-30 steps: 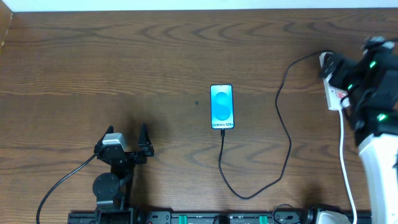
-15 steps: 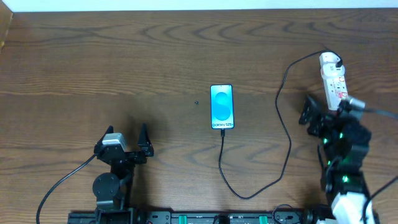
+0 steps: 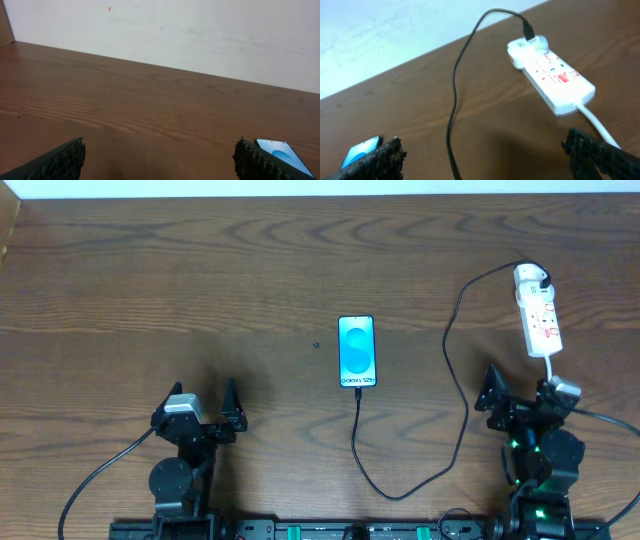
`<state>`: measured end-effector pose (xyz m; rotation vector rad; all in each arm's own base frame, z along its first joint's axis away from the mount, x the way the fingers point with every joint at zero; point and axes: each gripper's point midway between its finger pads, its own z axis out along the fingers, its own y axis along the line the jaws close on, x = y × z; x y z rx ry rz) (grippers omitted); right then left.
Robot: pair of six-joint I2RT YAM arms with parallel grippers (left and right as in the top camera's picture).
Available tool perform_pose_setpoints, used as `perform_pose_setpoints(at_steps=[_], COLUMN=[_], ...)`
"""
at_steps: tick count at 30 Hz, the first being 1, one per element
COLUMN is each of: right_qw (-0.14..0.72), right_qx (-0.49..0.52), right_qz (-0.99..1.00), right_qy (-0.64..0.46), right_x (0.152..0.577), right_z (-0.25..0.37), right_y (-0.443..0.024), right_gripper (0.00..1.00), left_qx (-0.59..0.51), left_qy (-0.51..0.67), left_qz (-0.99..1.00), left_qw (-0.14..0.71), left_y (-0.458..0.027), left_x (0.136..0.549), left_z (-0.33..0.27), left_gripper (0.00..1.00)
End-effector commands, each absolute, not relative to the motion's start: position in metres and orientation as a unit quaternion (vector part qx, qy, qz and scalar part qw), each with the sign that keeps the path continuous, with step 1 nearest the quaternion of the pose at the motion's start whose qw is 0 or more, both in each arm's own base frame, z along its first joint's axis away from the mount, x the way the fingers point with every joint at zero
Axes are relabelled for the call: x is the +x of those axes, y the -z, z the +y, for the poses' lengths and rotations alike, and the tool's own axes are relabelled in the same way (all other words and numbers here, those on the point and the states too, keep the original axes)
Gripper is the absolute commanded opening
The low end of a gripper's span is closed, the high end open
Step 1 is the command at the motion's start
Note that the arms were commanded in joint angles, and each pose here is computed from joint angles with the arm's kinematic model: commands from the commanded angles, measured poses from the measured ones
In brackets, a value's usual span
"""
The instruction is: Plug charger to phone and switch on socket
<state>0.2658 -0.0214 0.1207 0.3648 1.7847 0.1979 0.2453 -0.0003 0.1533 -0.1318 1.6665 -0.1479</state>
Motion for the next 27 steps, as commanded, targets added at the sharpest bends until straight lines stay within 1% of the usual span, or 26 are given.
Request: perform_pose_setpoints(at_steps=[1,14,20,22,25,27], right_qw=[0.617,0.635,0.679,0.683,0.682,0.682], right_qx=[0.16,0.159,0.141,0.13,0.081,0.012], right_qz=[0.766,0.753,0.717,0.716,0.725,0.73], right_qy=[-0.085,-0.072,-0.07,-0.063,-0.05,-0.04], right_x=[0.263,0.249,0.246,0.246,0.246,0.246], right_z=[-0.021,-0.017,-0.016,-0.015,-0.007,0.007], right_y=[-0.123,-0.132,-0.158,-0.16,-0.159,-0.159], right_gripper=[0.99,0.99,0.99,0.99,0.99,0.99], left_qx=[-0.056,-0.056,-0.056,-0.056,-0.056,-0.056], left_qy=[0.066,0.066,0.066,0.066,0.066,0.066], left_qz=[0.754,0.754,0.754,0.754,0.754,0.754], left_qw=[0.651,0.651,0.651,0.651,0.651,0.651], left_y=[-0.139,-0.139,-0.139,-0.139,-0.139,-0.139], left_x=[0.244,0.244,0.244,0.244,0.244,0.244], left_z=[-0.001,-0.001,-0.001,-0.001,-0.001,-0.001], left_gripper=[0.95,0.95,0.95,0.95,0.95,0.95])
